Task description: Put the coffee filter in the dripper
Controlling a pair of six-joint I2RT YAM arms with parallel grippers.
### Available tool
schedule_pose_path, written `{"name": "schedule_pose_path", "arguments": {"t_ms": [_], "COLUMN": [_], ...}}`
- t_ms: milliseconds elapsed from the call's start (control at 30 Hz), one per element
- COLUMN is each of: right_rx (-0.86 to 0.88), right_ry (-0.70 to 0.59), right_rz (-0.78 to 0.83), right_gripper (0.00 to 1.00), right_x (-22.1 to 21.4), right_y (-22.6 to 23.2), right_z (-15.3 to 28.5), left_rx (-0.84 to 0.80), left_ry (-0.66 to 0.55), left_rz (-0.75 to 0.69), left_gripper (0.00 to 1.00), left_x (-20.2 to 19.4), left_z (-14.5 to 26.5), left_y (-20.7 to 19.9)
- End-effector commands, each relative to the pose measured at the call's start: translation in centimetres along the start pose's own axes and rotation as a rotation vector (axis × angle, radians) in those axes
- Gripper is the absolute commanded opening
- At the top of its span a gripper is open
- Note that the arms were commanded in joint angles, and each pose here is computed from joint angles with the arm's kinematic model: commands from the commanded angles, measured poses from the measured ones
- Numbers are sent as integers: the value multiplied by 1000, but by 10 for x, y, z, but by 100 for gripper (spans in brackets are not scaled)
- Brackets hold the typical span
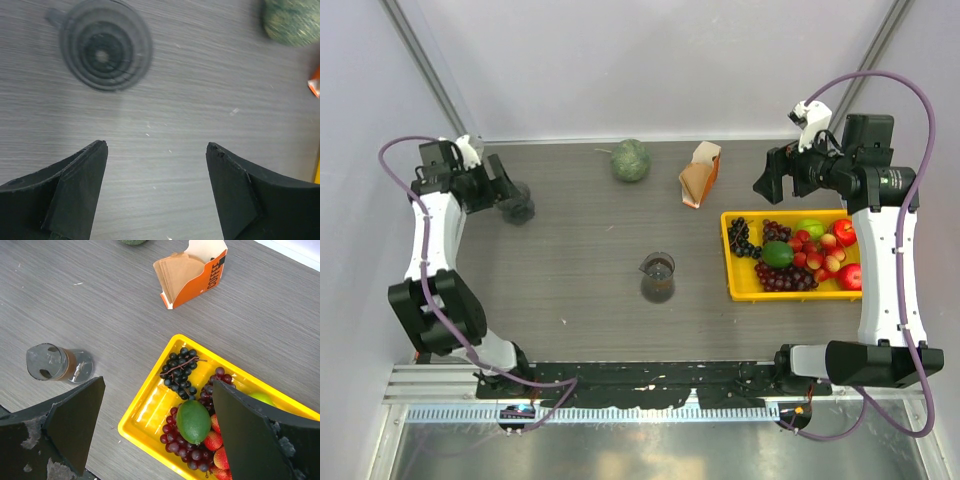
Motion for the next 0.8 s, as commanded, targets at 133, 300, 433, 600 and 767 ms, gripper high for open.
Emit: {"name": "schedule_pose_path", "arguments": {"t_ms": [133,300,433,600,767], "right_rx": [-28,-32,-37,-43,-41], "right_ry": [-57,-58,-60,-60,-57], "right_rz": [18,9,3,4,1], "right_gripper": [96,95,95,95,96], "right_x": [27,26,25,25,24], "right_y": [0,0,0,0,0], "right_z": [10,10,11,13,12], "left_rx": [145,372,415,449,408], "left_ry": [-127,56,142,227,254], "left_rz": [-404,-577,-612,-688,-703], "left_gripper": [80,73,68,66,66], "left_x": [63,62,60,56,54], "left_z": [-12,-24,-38,-48,-61], "left_y": [68,127,149,166,163]}}
Point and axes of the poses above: each gripper's point midway between its finger pads, its own z axis back along the fingers, its own y axis along the line the jaws close on, x = y × z, the point moved 2 cm from there along z, back along the fingers, and after that the axes turned 9 degrees about -z, right-handed, at the moved point
